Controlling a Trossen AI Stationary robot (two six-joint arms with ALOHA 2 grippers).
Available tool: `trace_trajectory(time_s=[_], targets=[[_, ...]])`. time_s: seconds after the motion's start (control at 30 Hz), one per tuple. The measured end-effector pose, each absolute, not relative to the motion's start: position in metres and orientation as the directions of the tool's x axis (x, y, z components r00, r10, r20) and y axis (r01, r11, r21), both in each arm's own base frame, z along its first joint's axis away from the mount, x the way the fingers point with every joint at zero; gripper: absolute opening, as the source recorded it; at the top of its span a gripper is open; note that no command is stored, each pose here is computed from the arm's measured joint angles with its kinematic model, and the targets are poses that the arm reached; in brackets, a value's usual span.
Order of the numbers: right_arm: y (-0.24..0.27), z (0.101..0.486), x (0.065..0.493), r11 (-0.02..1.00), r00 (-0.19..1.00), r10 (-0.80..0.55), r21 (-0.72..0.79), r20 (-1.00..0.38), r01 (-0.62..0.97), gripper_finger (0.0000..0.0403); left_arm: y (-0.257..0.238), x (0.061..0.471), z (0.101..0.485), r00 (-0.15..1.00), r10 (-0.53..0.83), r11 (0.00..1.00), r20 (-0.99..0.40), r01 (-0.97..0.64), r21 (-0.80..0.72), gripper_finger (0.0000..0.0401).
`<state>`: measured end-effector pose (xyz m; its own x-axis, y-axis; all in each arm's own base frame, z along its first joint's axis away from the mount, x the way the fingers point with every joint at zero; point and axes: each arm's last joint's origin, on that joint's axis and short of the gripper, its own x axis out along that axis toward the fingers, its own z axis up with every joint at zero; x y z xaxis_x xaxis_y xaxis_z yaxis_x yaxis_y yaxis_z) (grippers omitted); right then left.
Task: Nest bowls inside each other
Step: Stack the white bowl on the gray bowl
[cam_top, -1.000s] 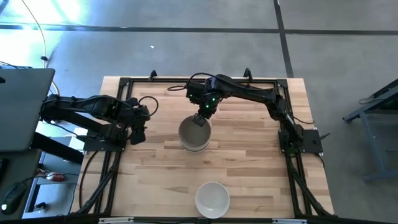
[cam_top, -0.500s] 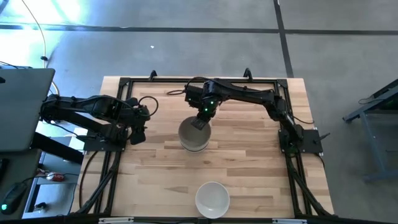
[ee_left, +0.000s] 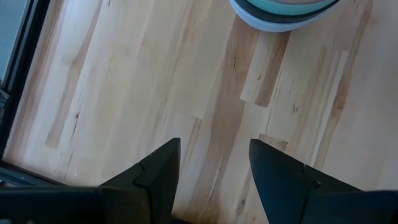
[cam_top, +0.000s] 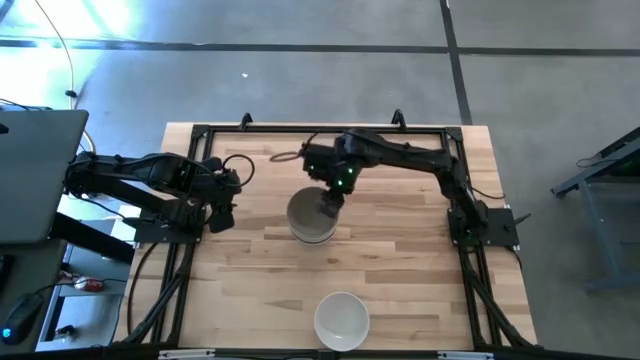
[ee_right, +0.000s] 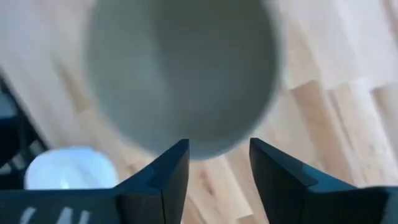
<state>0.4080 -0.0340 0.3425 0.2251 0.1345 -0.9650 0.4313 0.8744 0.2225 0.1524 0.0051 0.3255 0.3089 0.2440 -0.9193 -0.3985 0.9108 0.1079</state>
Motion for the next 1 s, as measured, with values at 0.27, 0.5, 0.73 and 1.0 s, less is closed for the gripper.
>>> trace_trajectory(time_s=[0.27,0.5,0.73,1.0], targets=[[0.0,0.353,0.402,0.894,0.239,0.167,0.249,-0.957,0.371,0.0161,0.005,0.154,0.326,0.326,0.228,0.914,-0.917,-0.395,0.086,0.0181],[0.036,0.354,0.4,0.911,0.223,0.208,0.272,-0.952,0.311,0.016,0.004,0.154,0.326,0.329,0.217,0.914,-0.919,-0.399,0.073,0.0181],[0.072,0.355,0.395,0.914,0.198,0.252,0.3,-0.947,0.274,0.016,0.004,0.154,0.326,0.33,0.215,0.917,-0.919,-0.392,0.074,0.0181],[0.111,0.355,0.386,0.912,0.167,0.287,0.322,-0.943,0.256,0.016,0.003,0.154,0.326,0.331,0.186,0.929,-0.925,-0.366,0.055,0.0181]])
